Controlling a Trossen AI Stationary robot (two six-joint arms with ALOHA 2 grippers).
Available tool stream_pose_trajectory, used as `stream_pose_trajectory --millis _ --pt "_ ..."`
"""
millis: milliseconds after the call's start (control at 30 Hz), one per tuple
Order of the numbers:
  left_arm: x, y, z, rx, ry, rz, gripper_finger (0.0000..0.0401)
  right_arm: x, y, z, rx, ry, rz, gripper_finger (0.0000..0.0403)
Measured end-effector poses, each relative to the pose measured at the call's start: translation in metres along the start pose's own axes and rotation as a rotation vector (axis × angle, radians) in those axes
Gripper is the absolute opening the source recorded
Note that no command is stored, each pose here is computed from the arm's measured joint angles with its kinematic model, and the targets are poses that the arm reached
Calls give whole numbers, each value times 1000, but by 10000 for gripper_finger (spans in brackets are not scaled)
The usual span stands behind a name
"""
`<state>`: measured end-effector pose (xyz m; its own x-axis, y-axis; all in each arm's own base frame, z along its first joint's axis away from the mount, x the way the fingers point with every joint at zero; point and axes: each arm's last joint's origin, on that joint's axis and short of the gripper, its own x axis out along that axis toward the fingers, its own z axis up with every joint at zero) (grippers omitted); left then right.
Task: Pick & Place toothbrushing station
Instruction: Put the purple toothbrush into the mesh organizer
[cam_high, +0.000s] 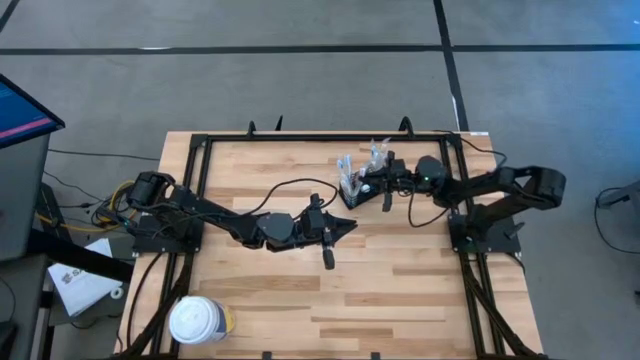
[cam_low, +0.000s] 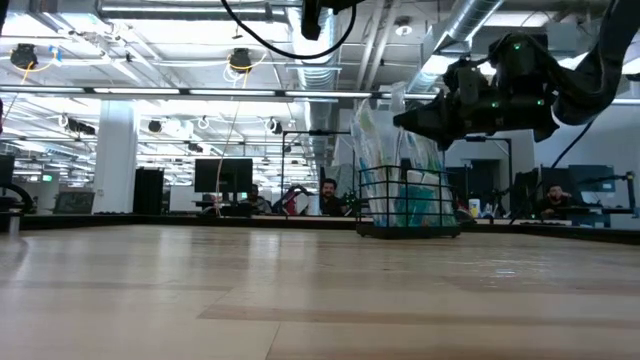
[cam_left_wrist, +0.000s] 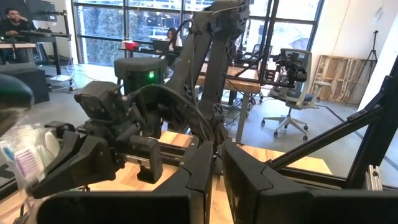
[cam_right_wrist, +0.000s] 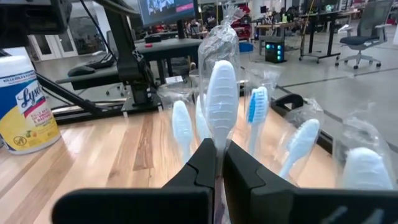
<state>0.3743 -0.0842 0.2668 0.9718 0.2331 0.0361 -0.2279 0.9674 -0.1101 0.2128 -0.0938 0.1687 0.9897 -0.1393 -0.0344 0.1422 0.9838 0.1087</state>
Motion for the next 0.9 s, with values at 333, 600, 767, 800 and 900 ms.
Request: stream_pose_trajectory --millis 333,600,767,800,900 --pt "0 0 0 0 0 0 30 2 0 -3 7 -1 3 3" --pt "0 0 0 0 0 0 30 2 -1 -6 18 31 0 6" --pt "0 0 0 0 0 0 30 2 -1 -6 18 31 1 27" --pt "0 0 0 -1 0 0 30 2 -1 -6 18 31 2 34" --pt "0 0 0 -1 0 0 30 2 -1 -6 18 31 2 53"
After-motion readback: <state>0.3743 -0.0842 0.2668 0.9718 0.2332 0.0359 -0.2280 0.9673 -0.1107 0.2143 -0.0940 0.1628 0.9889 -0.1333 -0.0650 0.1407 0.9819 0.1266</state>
